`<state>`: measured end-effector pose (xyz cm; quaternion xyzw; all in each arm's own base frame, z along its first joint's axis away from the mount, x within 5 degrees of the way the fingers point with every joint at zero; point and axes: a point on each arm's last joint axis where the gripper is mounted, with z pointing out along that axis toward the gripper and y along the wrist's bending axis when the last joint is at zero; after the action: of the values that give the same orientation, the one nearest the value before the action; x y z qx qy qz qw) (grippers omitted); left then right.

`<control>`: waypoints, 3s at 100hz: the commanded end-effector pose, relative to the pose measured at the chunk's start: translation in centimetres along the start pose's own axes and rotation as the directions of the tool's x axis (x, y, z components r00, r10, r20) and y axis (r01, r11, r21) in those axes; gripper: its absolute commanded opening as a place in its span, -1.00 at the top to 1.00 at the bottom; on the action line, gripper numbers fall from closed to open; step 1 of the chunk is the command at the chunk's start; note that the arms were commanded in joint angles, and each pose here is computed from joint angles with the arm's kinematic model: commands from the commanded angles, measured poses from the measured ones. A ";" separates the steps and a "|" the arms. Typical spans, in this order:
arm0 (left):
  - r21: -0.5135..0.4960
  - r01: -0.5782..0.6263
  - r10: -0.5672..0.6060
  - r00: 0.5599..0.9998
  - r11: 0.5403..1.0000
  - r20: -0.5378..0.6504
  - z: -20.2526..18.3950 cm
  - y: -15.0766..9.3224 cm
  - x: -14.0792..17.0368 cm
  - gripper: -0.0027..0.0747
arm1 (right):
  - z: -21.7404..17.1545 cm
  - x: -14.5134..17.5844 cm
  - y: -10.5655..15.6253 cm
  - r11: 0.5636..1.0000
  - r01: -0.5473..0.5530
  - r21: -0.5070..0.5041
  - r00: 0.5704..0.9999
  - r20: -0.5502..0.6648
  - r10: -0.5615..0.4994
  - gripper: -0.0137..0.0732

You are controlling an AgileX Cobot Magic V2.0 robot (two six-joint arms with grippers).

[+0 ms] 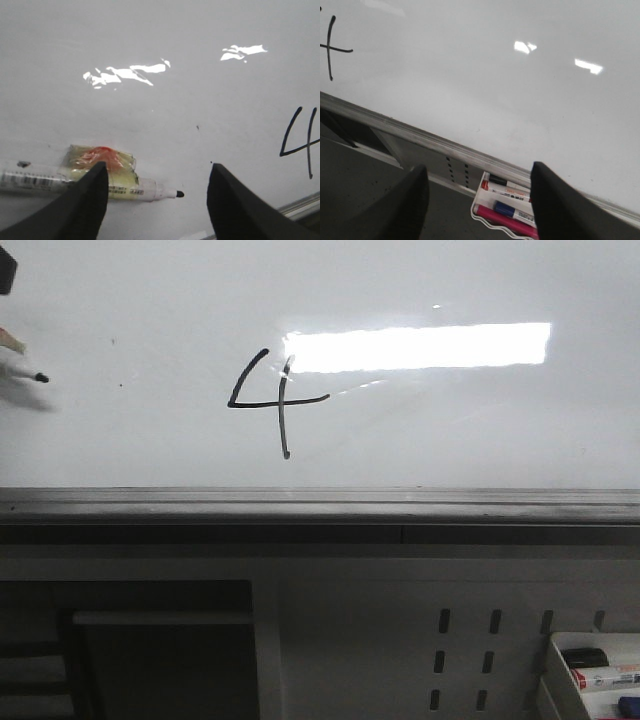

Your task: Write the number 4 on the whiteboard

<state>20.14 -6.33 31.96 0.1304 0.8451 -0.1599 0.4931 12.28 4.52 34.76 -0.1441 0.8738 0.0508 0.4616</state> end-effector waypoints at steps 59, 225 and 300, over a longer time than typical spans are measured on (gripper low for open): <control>-0.040 -0.112 0.115 0.989 0.993 0.092 -4.4 -0.5 -1.0 -0.04 | -1.4 -0.6 -0.5 0.999 0.027 0.031 0.984 0.174 -0.032 -0.07; -0.247 0.120 -0.007 0.910 0.962 0.414 -7.6 1.5 16.6 0.98 | 4.7 7.2 3.1 0.954 0.206 -0.216 0.765 0.644 -0.019 0.83; -0.337 0.003 0.180 0.840 0.942 0.511 -8.6 1.4 17.5 0.98 | 4.7 7.2 3.1 0.954 0.206 -0.216 0.765 0.644 -0.019 0.83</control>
<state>5.55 -0.59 19.92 0.0404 0.7293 -0.0302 0.6824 11.10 6.87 24.57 -0.2430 0.6726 0.1731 0.6772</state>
